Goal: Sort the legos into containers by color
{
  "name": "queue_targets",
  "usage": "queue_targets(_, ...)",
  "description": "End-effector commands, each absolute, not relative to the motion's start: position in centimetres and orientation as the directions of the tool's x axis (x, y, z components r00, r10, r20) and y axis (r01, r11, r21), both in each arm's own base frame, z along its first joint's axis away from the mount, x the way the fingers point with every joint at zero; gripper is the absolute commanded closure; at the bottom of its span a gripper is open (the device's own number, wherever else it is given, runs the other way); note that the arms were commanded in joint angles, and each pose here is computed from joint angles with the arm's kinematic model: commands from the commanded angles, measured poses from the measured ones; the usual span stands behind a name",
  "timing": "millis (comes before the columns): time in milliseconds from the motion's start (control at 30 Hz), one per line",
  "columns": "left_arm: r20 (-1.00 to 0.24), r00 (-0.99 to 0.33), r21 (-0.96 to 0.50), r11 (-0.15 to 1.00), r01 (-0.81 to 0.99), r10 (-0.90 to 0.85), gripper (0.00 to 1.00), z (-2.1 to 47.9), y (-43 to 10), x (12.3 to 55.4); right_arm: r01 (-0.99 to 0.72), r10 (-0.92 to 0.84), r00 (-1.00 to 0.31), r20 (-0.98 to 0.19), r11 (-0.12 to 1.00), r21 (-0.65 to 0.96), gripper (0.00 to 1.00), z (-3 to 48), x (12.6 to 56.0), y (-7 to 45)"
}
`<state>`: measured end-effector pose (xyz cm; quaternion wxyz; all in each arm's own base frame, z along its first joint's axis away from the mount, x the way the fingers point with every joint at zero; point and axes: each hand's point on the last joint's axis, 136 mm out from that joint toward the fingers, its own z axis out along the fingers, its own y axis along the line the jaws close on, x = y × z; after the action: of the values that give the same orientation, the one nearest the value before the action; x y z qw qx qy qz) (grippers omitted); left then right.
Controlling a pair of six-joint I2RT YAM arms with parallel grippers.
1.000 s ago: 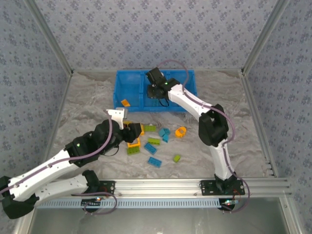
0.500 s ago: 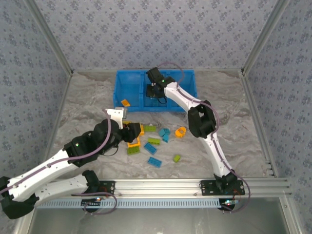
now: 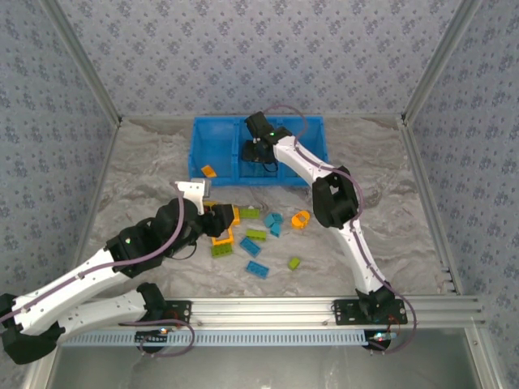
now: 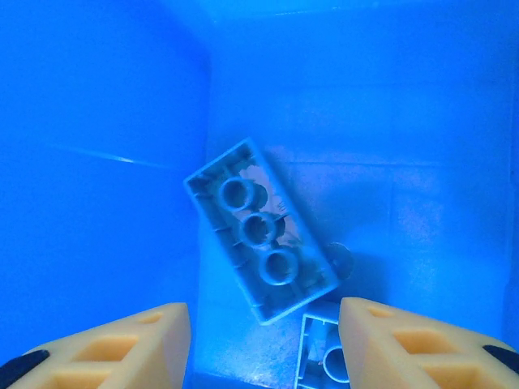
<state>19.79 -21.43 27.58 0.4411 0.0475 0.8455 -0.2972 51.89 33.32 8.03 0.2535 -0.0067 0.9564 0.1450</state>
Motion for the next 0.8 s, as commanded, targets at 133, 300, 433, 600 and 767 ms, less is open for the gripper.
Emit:
queue_targets(133,-0.749,-0.622,-0.453,0.861,0.231,-0.228,0.51,26.3,-19.4,19.9,-0.116,0.079,-0.784,-0.616,0.956,0.27,0.46,17.1,51.5,33.4)
queue_targets(300,-0.689,-0.669,-0.418,0.907,0.051,-0.28,0.5,23.9,-17.3,20.5,-0.105,0.116,-0.686,-0.719,0.961,0.255,0.47,24.3,50.1,31.9)
queue_targets(433,-0.535,-0.77,-0.414,0.902,-0.12,-0.348,0.5,20.2,-15.9,21.8,-0.119,0.132,-0.62,-0.774,0.959,0.259,0.47,28.1,47.5,30.7)
queue_targets(600,-0.368,-0.81,-0.439,0.854,-0.28,-0.455,0.48,16.3,-14.7,24.1,-0.259,0.131,-0.502,-0.855,0.92,0.293,0.44,31.9,41.7,30.4)
queue_targets(767,-0.316,-0.853,-0.407,0.872,-0.274,-0.415,0.48,13.1,-15.7,25.6,-0.437,0.042,-0.503,-0.864,0.85,0.295,0.43,30.4,35.0,31.3)
